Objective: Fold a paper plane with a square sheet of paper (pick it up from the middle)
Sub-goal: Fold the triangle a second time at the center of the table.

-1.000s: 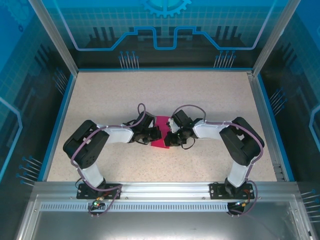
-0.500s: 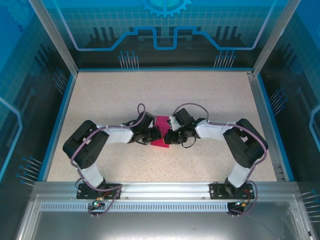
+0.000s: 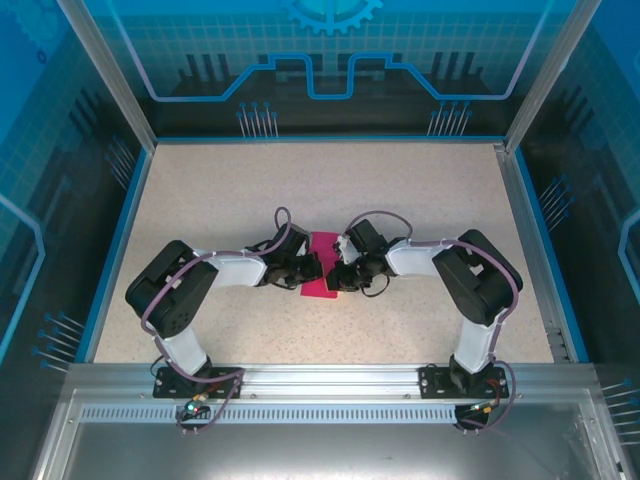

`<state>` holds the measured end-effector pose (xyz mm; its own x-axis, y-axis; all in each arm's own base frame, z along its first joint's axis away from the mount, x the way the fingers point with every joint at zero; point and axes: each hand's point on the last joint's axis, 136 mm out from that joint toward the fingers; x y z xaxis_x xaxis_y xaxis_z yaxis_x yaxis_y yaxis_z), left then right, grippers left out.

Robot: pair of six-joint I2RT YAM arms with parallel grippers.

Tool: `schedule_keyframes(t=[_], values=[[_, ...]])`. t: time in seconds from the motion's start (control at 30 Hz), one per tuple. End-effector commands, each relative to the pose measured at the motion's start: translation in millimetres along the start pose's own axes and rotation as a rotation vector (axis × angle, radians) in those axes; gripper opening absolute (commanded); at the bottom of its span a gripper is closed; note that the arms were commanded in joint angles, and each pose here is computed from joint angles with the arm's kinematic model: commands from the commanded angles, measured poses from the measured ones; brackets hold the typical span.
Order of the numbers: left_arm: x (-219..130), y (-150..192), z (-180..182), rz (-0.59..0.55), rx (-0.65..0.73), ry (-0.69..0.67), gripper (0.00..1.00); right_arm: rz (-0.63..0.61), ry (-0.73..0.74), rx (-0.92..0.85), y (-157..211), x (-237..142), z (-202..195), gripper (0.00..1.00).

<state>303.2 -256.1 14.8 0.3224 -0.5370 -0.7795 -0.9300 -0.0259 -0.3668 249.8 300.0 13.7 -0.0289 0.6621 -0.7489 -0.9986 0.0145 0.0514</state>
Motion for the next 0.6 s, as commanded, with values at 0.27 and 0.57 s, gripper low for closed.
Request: schedule_keyframes(t=[0.27,0.57], values=[[-1,16,23,0.031,-0.040,-0.085,0.00,0.051,0.014,-0.007,7,-1,-5,0.14],[-1,15,25,0.032,-0.049,-0.099,0.00,0.095,0.078,-0.054,20,-6,-14,0.14]])
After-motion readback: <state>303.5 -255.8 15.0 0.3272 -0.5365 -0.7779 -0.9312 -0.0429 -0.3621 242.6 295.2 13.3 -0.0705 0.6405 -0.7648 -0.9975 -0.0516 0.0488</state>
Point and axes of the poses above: each hand's point on the last joint's axis, 136 mm out from that joint toward the fingers, its own x axis out along the fingers, its own z axis along the line the jaws close on, y = z × x, and after that the axes turned 14 degrees about x, right-handed
